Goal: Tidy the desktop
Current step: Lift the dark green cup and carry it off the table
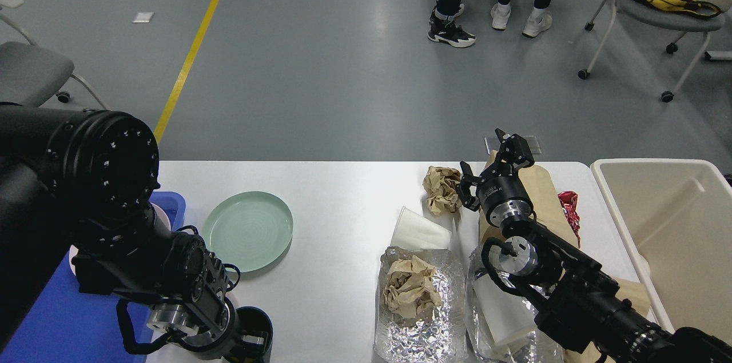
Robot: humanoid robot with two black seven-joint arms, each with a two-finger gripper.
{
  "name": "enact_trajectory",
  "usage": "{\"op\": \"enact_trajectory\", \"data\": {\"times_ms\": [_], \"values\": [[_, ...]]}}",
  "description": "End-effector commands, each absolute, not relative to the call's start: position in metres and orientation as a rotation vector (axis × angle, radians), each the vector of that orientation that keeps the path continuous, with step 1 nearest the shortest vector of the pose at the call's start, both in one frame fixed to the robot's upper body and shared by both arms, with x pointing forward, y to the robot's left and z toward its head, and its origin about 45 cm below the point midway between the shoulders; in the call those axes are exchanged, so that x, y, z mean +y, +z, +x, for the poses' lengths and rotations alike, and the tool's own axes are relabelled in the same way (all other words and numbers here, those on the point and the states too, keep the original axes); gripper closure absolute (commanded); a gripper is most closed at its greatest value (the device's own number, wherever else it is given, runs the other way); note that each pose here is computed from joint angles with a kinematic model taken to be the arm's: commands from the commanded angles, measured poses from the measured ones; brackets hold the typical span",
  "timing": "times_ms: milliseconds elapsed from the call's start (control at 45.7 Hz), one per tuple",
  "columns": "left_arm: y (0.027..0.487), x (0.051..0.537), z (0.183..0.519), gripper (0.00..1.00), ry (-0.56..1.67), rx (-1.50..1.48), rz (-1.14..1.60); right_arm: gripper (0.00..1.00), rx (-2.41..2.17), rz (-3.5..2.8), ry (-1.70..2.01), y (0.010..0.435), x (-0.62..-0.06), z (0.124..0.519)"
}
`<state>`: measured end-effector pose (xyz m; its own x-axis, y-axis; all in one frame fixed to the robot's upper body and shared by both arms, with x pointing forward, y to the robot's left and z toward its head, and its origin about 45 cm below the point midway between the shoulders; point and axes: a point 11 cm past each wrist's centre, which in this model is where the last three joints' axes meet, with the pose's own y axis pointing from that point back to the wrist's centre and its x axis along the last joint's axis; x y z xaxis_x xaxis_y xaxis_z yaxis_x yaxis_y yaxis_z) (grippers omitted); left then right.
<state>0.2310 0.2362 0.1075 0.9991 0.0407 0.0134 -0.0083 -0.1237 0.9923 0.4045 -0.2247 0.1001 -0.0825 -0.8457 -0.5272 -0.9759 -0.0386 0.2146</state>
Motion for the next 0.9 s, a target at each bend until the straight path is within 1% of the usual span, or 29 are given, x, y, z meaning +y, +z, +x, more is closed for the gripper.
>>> {"op": "enact_trajectory", "data": {"times_ms": [0,394,482,504,591,679,876], "values": [[0.108,0.237,0.232,1.0,0.044,0.021,1.695,0.0,1.996,-1.949,0.801,0.1,-0.224,0.404],[0.111,0.239,0.236,1.0,0.057,0.012,1.701,0.0,1.997,-1.949,0.799,0.1,-0.225,0.404],[0.117,0.24,0.244,1.0,0.074,0.005,1.699,0.0,1.997,-1.951,0.799,0.1,-0.225,0.404],[0.125,0.24,0.251,1.0,0.086,-0.007,1.699,0.0,1.997,-1.951,0.799,0.1,-0.225,0.404],[0.141,0.241,0.264,1.0,0.095,0.009,1.685,0.0,1.997,-1.951,0.799,0.1,-0.225,0.404],[0.169,0.242,0.281,1.0,0.112,0.033,1.661,0.0,1.997,-1.951,0.799,0.1,-0.225,0.404],[0.266,0.248,0.316,1.0,0.1,0.062,1.584,0.0,1.997,-1.951,0.799,0.1,-0.225,0.404]]}}
